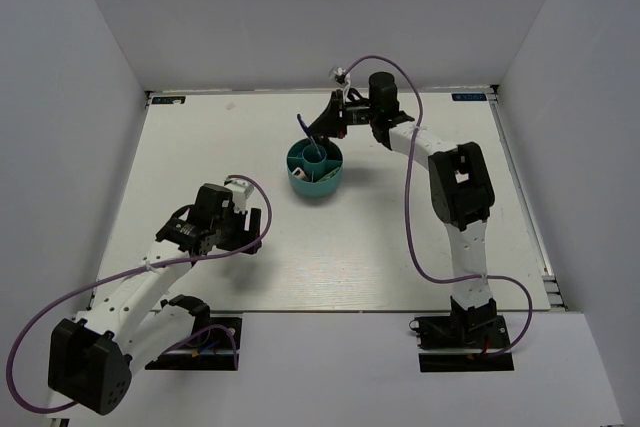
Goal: Sort the stationery into containers
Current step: Place the stationery into the container
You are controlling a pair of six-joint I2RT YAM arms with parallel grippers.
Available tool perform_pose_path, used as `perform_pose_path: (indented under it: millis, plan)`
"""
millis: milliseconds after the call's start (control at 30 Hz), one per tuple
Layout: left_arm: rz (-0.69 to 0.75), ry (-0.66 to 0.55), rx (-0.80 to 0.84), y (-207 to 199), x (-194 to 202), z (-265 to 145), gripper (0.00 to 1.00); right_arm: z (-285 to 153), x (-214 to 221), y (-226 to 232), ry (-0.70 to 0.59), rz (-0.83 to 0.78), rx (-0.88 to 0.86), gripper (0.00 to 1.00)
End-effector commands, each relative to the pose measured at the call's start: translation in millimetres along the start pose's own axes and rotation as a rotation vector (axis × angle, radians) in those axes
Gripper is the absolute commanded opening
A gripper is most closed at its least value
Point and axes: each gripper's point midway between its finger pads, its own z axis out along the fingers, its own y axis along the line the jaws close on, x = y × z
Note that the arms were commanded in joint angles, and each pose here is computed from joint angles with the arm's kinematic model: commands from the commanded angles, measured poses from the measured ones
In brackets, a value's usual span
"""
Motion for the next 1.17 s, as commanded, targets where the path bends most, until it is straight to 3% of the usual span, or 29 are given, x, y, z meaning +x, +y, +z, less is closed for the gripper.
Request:
perform_pose_path:
  millis: [0, 33, 67, 200, 467, 500, 533, 600, 633, 700, 733, 767, 800, 833, 900, 1000, 1133]
  plan:
    - [0.007, -0.016, -0.010, 2, -7, -3, 0.83, 1, -11, 3, 0.003, -0.074, -0.020, 0.05]
    - [0.007, -0.016, -0.011, 2, -7, -3, 0.83, 1, -8, 4, 0.007, -0.067, -0.024, 0.13]
    - [0.006, -0.018, -0.010, 2, -7, -3, 0.83, 0, -5, 5, 0.013, -0.059, -0.028, 0.30]
    - [0.003, -0.018, -0.007, 1, -8, -3, 0.83, -4, -5, 17, 0.029, -0.073, -0.053, 0.59]
    - [0.003, -0.019, 0.002, 0, -8, -3, 0.80, -26, -50, 47, 0.059, -0.101, 0.029, 0.61]
    - [0.002, -0.021, 0.002, 0, -8, -4, 0.76, -28, -56, 51, 0.072, -0.102, 0.053, 0.62]
    - [0.003, -0.023, 0.014, -2, -8, -4, 0.51, -41, -45, 48, 0.161, -0.082, 0.176, 0.85]
    - [0.001, -0.037, 0.017, -3, -11, -5, 0.07, -60, -69, 60, 0.186, -0.121, 0.301, 0.91]
    - [-0.003, -0.041, 0.020, -4, -12, -6, 0.00, -74, -58, 55, 0.240, -0.072, 0.398, 0.91]
    - [-0.008, -0.060, 0.026, -5, -14, -8, 0.00, -106, -67, 52, 0.262, -0.029, 0.580, 0.91]
    - [-0.005, -0.071, 0.029, -5, -16, -8, 0.00, -122, -44, 65, 0.358, 0.066, 0.598, 0.91]
    - [-0.007, -0.089, 0.032, -6, -18, -10, 0.06, -134, -35, 62, 0.407, 0.058, 0.656, 0.91]
    - [-0.009, -0.100, 0.031, -6, -20, -10, 0.25, -155, -28, 69, 0.442, 0.060, 0.764, 0.91]
    - [-0.013, -0.111, 0.030, -5, -21, -12, 0.52, -165, 1, 70, 0.489, 0.114, 0.804, 0.91]
    - [-0.022, -0.139, 0.018, -3, -25, -14, 1.00, -193, 2, 80, 0.482, 0.079, 0.935, 0.91]
    - [-0.028, -0.164, 0.001, 1, -28, -14, 1.00, -223, 23, 92, 0.440, -0.065, 1.045, 0.91]
    - [-0.029, -0.159, -0.009, 3, -25, -11, 1.00, -251, 50, 125, 0.426, 0.002, 1.158, 0.91]
